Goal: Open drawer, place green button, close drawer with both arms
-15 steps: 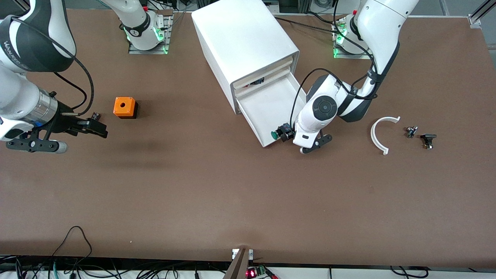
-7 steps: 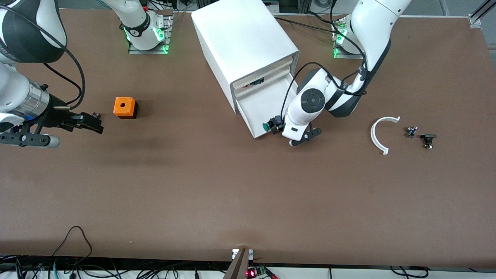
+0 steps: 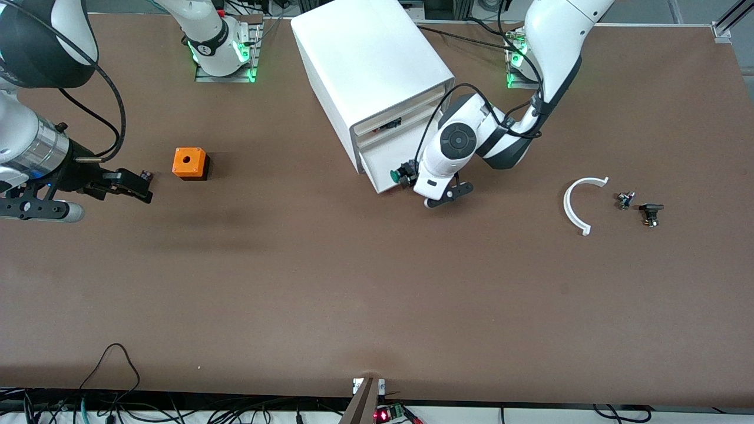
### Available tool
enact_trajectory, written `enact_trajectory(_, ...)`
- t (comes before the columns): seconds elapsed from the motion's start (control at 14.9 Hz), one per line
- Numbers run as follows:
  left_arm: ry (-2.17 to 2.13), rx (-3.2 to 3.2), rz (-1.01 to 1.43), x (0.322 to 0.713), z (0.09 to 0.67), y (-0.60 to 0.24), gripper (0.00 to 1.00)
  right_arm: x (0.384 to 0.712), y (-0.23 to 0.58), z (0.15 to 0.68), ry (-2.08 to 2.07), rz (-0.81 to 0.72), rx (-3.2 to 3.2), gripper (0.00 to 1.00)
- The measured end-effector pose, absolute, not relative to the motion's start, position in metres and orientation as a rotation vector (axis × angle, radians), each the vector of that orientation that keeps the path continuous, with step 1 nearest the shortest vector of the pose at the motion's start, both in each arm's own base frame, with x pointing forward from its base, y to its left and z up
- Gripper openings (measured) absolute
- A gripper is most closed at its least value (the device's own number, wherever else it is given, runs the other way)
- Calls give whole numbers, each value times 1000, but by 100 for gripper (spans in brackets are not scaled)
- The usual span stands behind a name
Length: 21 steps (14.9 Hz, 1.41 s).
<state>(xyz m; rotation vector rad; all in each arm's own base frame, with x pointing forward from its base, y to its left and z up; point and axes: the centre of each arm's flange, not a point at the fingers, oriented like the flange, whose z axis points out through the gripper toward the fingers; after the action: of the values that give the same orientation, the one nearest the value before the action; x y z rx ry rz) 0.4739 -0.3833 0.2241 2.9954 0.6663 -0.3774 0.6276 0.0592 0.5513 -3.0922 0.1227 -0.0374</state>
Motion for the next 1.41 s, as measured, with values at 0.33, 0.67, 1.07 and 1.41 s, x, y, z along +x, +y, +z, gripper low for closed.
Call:
enact_trajectory(0.33,610,3026,-431,452,236,-401,100,627,60,552,119,-38,-3092,100)
enact_trajectory(0.67,595,3036,-467,432,233,-412,100,628,61,553,118,-42,-3094,100)
enact_trajectory(1.07,608,3036,-503,405,234,-432,100,628,60,554,117,-48,-3100,100)
enact_trajectory(1.41,610,3037,-510,400,234,-435,100,625,55,568,109,-96,-3139,100)
